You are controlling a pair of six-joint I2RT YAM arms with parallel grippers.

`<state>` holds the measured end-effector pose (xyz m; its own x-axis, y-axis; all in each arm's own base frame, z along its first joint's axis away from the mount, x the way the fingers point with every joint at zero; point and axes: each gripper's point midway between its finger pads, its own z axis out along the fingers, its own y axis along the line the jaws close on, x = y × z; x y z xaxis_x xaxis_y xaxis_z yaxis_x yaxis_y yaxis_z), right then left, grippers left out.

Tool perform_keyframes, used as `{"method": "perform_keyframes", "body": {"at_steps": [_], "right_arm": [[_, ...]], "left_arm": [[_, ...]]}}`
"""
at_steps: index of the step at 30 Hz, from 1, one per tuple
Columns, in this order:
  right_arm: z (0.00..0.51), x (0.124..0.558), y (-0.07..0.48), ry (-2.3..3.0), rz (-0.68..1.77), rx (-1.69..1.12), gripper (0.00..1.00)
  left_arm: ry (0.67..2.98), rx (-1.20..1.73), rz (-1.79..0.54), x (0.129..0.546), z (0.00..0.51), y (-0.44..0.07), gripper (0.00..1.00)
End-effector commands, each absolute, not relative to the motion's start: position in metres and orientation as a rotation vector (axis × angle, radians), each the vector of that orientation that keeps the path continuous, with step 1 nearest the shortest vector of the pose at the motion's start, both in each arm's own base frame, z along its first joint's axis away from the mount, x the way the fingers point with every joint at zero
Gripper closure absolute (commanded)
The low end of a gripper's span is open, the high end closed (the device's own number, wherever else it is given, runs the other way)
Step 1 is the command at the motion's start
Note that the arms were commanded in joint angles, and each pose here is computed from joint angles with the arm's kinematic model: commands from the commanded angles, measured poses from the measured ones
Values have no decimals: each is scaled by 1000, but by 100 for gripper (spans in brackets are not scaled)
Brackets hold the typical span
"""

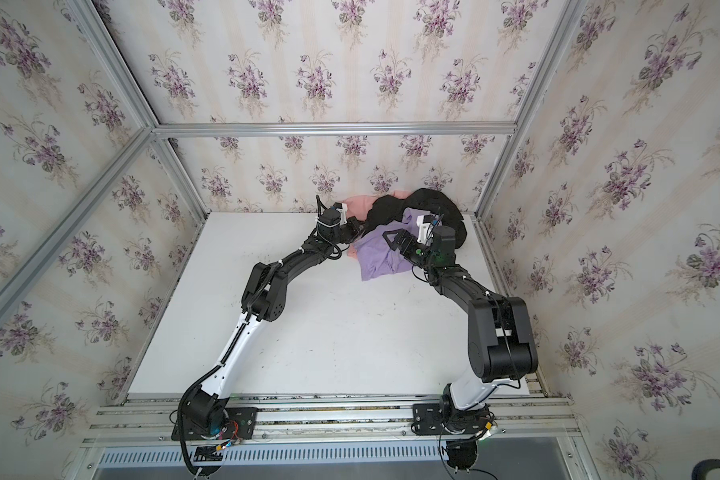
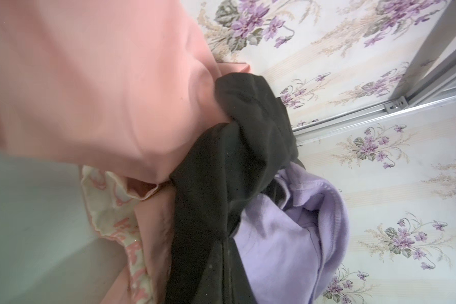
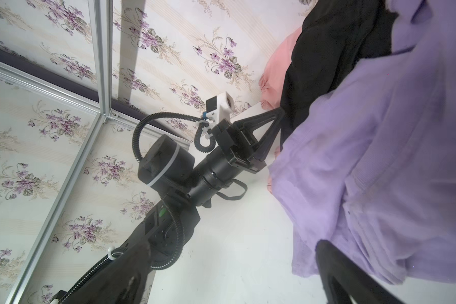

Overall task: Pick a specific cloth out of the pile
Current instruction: 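Close the left and right grippers on the black garment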

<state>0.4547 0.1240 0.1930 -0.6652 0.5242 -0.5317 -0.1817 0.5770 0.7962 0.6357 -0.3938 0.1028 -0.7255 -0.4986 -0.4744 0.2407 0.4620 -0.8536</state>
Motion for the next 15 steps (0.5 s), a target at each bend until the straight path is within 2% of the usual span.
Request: {"method": "perform_keyframes", "body": {"at_steps": [1,8,15], "right_arm": [[202,454,123,1990,1135,253,0],[201,452,119,1987,1119,255,0],[194,453,114,2005,1098,281,0]], "left_arm": [[1891,-88,-1362,633,145,-399,100],[1815,95,-1380,616,194,-405,100],[1773,138,-1397,606,225,-404,100]]}}
